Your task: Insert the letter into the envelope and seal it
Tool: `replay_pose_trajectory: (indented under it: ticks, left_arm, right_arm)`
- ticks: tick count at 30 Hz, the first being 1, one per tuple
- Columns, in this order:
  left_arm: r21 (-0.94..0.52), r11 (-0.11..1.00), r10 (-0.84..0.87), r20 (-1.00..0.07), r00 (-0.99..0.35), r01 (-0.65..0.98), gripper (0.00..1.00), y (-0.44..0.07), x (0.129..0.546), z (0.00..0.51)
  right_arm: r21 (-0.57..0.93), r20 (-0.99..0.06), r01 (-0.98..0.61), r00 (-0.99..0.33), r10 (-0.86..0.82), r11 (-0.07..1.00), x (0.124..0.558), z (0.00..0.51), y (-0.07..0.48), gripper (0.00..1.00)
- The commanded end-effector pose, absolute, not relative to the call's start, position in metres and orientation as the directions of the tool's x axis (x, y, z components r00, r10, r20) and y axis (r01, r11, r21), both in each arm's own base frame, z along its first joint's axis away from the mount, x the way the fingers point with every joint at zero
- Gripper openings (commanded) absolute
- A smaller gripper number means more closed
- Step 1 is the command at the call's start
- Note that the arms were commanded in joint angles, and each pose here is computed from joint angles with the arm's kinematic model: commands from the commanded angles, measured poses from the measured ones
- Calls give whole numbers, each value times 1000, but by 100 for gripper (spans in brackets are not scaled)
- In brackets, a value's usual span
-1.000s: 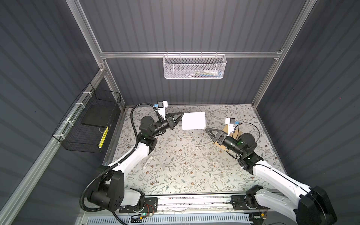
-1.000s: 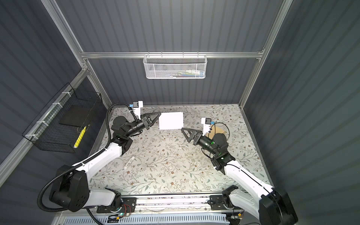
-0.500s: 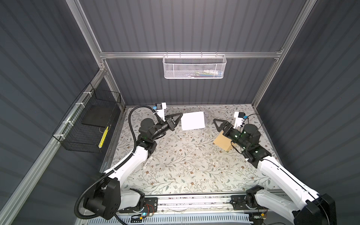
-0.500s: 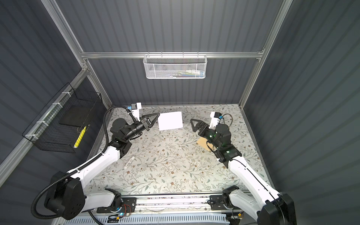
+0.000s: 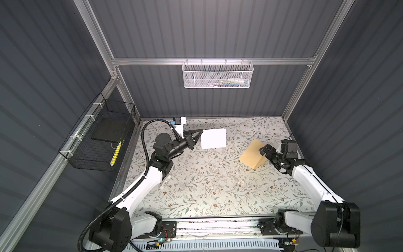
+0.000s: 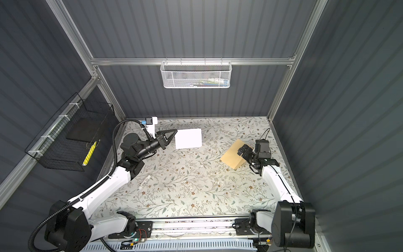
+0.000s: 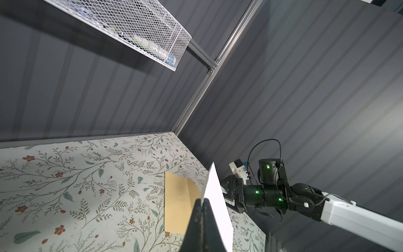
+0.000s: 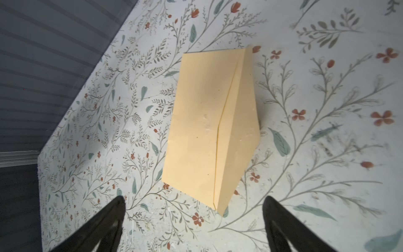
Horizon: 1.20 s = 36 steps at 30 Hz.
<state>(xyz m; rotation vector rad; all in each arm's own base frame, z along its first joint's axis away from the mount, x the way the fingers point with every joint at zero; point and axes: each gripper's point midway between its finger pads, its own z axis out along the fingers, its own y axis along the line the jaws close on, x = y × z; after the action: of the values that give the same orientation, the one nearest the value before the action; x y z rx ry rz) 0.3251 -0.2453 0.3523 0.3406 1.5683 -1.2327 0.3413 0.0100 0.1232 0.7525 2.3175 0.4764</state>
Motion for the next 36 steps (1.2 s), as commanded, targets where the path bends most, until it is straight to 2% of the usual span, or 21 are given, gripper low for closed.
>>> replay_pose_trajectory:
  ticks: [1, 12, 16, 19, 22, 24, 29, 36]
  left_arm:
    - [-498, 422, -335, -862, -381, 757, 0, -247, 319, 353]
    - [-503, 418, -329, -860, -390, 757, 0, -248, 319, 349]
    - [-501, 426, -325, -862, -389, 753, 0, -247, 318, 344]
    - [-507, 425, -324, -858, -397, 750, 0, -248, 320, 339]
    - [-524, 405, -324, -849, -418, 749, 0, -252, 324, 335]
    - [-537, 385, -329, -840, -432, 751, 0, -255, 326, 334]
    - [-572, 334, -360, -812, -460, 749, 0, -260, 329, 332]
    - [-580, 334, -368, -806, -464, 743, 0, -260, 333, 330]
  right_arm:
    - [470, -413, 414, -677, 609, 779, 334, 97, 4, 95]
    - [471, -347, 478, -672, 654, 741, 356, 64, -14, 84]
    - [484, -346, 480, -663, 664, 732, 370, 56, -19, 74]
    - [477, -328, 494, -668, 668, 727, 378, 48, -21, 69]
    - [479, -316, 506, -663, 679, 717, 383, 42, -22, 56]
    - [487, -312, 506, -660, 683, 712, 386, 39, -21, 43]
    - [526, -302, 478, -668, 680, 703, 390, 39, -14, 17]
    - [567, -292, 402, -718, 632, 719, 377, 47, 6, 0]
